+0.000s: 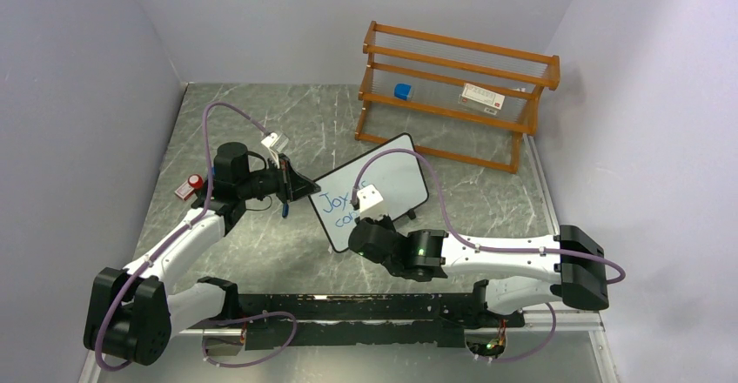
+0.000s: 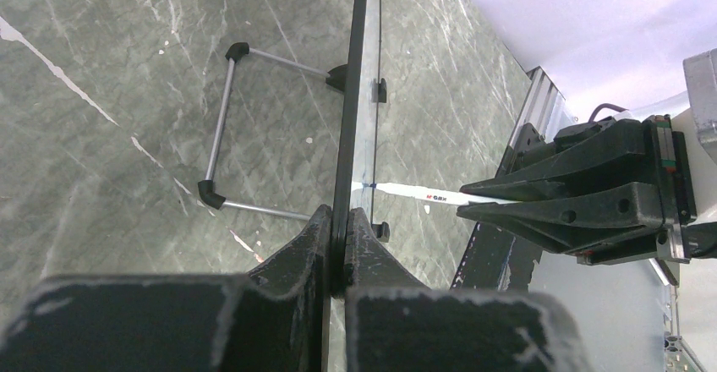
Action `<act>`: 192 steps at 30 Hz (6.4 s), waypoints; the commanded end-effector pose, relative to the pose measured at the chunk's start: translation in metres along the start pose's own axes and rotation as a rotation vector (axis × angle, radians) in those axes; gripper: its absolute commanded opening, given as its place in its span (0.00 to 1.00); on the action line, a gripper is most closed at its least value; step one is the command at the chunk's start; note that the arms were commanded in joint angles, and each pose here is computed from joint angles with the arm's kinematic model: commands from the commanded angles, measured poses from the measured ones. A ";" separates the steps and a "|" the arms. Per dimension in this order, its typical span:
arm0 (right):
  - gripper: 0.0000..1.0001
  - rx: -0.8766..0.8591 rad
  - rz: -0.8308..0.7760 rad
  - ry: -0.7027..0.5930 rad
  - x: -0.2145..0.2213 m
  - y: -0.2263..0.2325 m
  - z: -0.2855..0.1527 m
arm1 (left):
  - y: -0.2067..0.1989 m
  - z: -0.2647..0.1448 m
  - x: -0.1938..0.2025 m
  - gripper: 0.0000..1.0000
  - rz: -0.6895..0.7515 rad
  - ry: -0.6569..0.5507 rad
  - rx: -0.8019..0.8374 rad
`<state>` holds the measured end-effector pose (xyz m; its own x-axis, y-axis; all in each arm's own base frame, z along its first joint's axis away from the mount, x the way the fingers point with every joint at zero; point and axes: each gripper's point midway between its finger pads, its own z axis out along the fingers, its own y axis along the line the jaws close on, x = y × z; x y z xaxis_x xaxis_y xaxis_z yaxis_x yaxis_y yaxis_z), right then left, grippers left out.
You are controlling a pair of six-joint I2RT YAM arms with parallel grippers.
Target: Write a sentence on the whiteboard
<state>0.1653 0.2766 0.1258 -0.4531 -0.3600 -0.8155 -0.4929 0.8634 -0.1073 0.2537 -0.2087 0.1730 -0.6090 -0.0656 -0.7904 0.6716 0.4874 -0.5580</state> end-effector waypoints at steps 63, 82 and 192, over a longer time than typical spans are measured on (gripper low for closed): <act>0.00 0.039 0.034 -0.027 -0.010 -0.017 0.008 | 0.030 -0.003 0.016 0.05 -0.013 0.031 -0.129; 0.00 0.076 0.063 -0.026 -0.009 -0.033 0.006 | 0.031 -0.003 0.016 0.05 -0.013 0.031 -0.130; 0.00 -0.010 -0.015 0.064 0.006 -0.018 0.004 | 0.033 -0.002 0.017 0.05 -0.016 0.036 -0.135</act>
<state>0.1757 0.2613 0.1204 -0.4844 -0.3849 -0.7856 -0.5055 0.8561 -0.1078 0.2538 -0.2086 0.1726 -0.6091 -0.0646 -0.7905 0.6713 0.4888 -0.5572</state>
